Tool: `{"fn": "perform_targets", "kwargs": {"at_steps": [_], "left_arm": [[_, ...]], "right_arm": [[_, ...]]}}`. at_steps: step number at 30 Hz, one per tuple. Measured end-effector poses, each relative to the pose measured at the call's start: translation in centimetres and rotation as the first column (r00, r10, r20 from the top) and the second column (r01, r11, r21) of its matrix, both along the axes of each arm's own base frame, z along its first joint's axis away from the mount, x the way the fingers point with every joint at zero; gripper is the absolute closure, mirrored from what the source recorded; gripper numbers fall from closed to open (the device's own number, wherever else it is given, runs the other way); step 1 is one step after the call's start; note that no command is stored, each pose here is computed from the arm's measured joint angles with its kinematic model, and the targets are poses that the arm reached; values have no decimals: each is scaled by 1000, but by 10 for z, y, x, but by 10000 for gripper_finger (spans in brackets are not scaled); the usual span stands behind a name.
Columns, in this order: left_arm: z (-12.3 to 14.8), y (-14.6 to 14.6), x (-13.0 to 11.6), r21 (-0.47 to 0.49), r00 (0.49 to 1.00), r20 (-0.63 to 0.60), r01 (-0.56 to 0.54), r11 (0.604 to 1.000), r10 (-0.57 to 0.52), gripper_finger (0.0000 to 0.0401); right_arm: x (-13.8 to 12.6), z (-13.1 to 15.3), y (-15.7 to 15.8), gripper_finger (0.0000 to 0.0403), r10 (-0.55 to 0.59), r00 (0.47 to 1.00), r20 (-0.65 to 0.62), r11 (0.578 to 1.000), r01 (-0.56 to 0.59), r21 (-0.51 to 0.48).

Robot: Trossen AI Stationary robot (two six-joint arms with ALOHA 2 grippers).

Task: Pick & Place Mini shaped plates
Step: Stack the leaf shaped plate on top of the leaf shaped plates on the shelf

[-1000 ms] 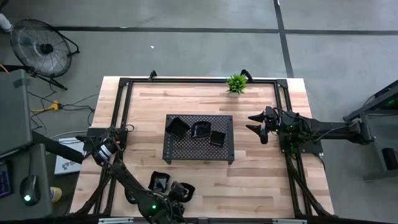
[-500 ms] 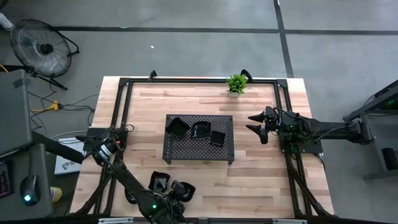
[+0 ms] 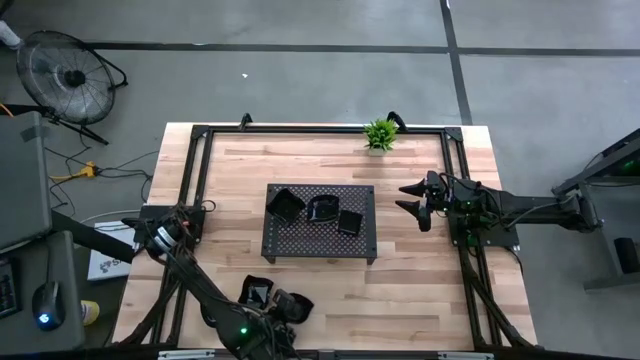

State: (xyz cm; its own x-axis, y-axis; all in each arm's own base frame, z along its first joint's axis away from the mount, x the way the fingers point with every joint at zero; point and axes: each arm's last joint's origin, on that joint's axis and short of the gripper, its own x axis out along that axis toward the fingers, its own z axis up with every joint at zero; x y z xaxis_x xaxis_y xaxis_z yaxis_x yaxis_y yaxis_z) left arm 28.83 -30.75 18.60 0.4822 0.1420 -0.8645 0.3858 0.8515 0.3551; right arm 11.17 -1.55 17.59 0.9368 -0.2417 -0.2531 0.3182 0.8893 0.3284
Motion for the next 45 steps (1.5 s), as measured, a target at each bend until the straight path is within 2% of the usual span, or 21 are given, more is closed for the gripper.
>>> {"fn": "perform_targets", "kwargs": {"at_steps": [6,15,23,35,40,45], "left_arm": [[33,-3,4,8,1000,11,-4,1000,4,399],[93,-1,8,53,993,109,-39,998,33,399],[135,24,22,43,983,149,-112,993,104,399],[152,87,66,1,949,144,-282,959,279,399],[154,119,86,-20,915,162,-371,928,369,399],[155,155,107,-70,859,193,-471,880,475,399]], "right_arm": [[0,0,0,157,0,1000,0,1000,0,0],[0,0,0,157,1,1000,0,1000,-1,0],[0,0,0,157,0,1000,0,1000,0,0],[0,0,0,157,0,1000,0,1000,0,0],[0,0,0,157,0,1000,0,1000,0,0],[0,0,0,157,1,1000,0,1000,-1,0]]}}
